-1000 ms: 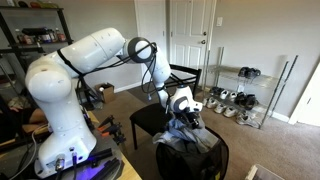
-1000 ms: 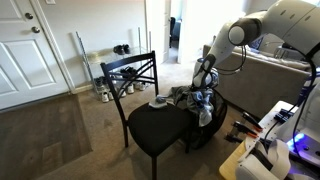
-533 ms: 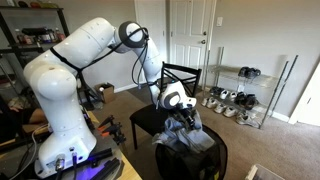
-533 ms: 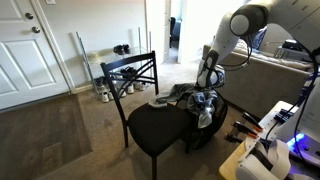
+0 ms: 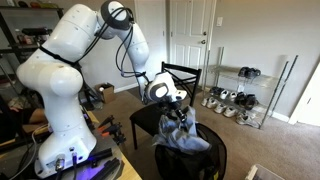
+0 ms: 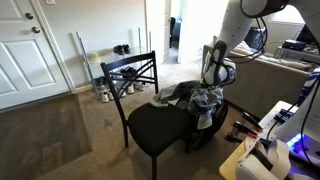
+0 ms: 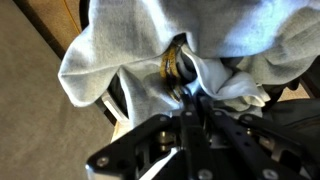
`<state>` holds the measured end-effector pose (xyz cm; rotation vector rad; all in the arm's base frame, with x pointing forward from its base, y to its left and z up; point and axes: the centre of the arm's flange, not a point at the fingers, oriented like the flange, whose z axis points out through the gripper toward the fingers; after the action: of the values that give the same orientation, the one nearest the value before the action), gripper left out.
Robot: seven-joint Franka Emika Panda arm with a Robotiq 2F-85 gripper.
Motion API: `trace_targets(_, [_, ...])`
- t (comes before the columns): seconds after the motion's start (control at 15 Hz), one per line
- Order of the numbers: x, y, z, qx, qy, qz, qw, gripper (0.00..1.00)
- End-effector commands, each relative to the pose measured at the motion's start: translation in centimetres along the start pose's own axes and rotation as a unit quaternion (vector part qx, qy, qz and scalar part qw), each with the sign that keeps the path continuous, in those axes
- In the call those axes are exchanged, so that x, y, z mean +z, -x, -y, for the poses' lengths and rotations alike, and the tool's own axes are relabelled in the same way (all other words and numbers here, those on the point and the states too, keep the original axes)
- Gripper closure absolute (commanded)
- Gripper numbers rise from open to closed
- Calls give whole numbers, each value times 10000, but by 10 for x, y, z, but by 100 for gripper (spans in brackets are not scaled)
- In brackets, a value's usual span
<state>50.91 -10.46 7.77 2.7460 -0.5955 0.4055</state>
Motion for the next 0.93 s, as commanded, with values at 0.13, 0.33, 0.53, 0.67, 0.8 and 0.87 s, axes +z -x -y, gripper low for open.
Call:
trace_targets(0.13, [-43,20,-13,394,99,59,9992,93])
trace_targets(0.33, [-35,15,-13,692,233,174,9972,93])
trace_targets(0.53, [-24,13,-11,505,192,219,9983,91])
trace_targets(0.67, [-23,13,-10,521,233,325,9978,79])
trace_targets(0.8, [-23,13,-11,530,246,337,9977,71])
trace_targets(0.87, [-23,13,-11,534,250,340,9977,71])
